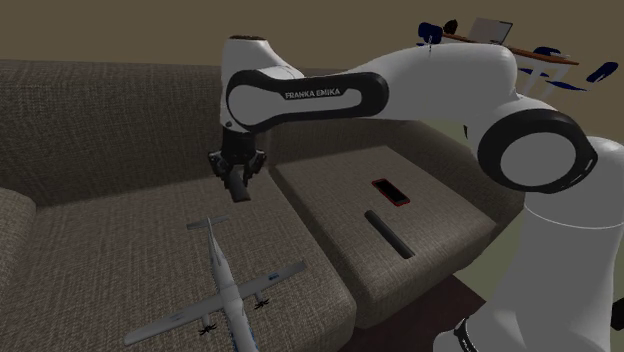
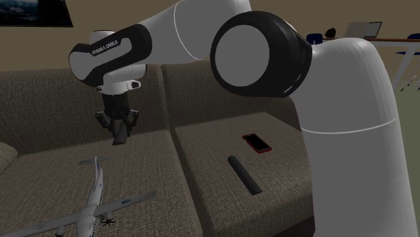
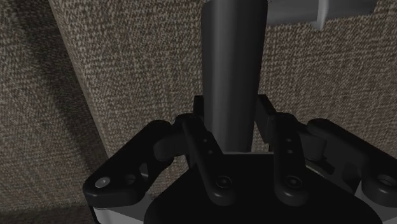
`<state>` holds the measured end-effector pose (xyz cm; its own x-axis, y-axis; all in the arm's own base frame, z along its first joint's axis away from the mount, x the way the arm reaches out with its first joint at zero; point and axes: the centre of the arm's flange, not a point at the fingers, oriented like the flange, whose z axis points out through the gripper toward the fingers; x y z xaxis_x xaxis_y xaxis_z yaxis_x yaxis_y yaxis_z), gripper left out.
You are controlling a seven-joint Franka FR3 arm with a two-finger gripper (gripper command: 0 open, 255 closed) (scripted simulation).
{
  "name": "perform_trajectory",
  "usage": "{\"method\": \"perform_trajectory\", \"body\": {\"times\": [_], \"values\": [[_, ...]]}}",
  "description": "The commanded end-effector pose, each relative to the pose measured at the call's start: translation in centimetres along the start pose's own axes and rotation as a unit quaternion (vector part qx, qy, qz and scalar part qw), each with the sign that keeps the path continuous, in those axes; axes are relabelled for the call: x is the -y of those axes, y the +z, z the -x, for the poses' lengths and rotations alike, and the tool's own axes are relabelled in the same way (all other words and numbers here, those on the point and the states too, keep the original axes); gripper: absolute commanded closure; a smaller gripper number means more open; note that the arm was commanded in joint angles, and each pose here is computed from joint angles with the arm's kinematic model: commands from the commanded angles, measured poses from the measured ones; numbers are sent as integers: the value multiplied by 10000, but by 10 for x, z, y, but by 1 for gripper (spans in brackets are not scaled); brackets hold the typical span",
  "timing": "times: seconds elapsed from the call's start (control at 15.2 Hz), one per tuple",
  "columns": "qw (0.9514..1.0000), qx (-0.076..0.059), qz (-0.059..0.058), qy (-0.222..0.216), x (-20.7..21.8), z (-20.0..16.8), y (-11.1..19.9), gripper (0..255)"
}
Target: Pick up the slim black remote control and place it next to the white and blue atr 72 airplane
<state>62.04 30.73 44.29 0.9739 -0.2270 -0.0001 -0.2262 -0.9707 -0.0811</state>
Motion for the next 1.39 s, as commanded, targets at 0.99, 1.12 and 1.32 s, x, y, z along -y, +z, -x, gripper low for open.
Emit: {"method": "perform_trajectory", "body": {"times": [0.99,1.12,1.32], "values": [[10000,-3,-2,0,-8,0,89,255],[10000,-3,-2,0,-8,0,99,255],[10000,-3,-2,0,-9,0,113,255]]}}
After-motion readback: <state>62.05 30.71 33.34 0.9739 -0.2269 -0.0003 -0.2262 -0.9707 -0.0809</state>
